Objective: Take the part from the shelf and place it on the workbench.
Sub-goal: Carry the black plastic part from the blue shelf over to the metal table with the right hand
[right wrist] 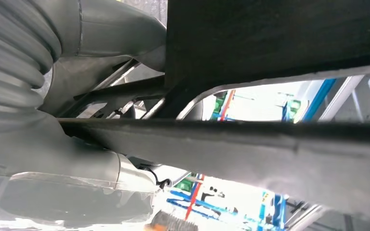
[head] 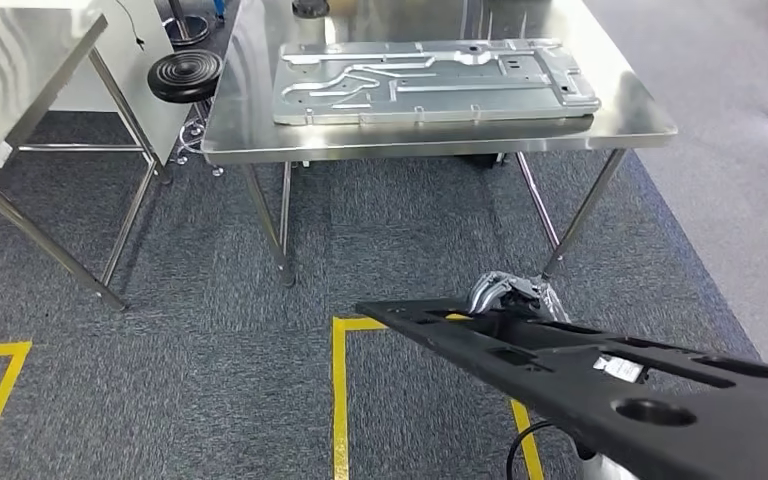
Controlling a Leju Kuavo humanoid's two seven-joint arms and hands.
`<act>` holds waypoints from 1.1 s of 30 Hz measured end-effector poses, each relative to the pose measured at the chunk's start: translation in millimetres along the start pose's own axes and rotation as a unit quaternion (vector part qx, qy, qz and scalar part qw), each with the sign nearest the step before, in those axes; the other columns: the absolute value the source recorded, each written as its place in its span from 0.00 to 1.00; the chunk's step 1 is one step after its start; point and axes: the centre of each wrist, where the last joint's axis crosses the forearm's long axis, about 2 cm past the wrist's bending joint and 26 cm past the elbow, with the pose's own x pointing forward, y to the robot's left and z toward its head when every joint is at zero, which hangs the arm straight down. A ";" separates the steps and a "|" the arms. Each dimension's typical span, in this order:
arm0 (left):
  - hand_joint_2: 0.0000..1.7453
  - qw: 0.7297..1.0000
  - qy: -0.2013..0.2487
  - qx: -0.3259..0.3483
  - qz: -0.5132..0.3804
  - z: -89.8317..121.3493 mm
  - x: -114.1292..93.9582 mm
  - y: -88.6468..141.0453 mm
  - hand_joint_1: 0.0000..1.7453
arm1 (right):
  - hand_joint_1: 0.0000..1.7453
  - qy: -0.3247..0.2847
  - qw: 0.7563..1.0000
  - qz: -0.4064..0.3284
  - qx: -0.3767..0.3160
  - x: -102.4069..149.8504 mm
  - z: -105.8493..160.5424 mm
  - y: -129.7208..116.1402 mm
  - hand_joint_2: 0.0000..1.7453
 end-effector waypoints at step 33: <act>1.00 1.000 0.000 -0.002 -0.009 0.1 1.8 -1.8 0.00 | 0.71 0.021 0.998 0.027 -0.044 -4.0 15.0 -29.7 1.00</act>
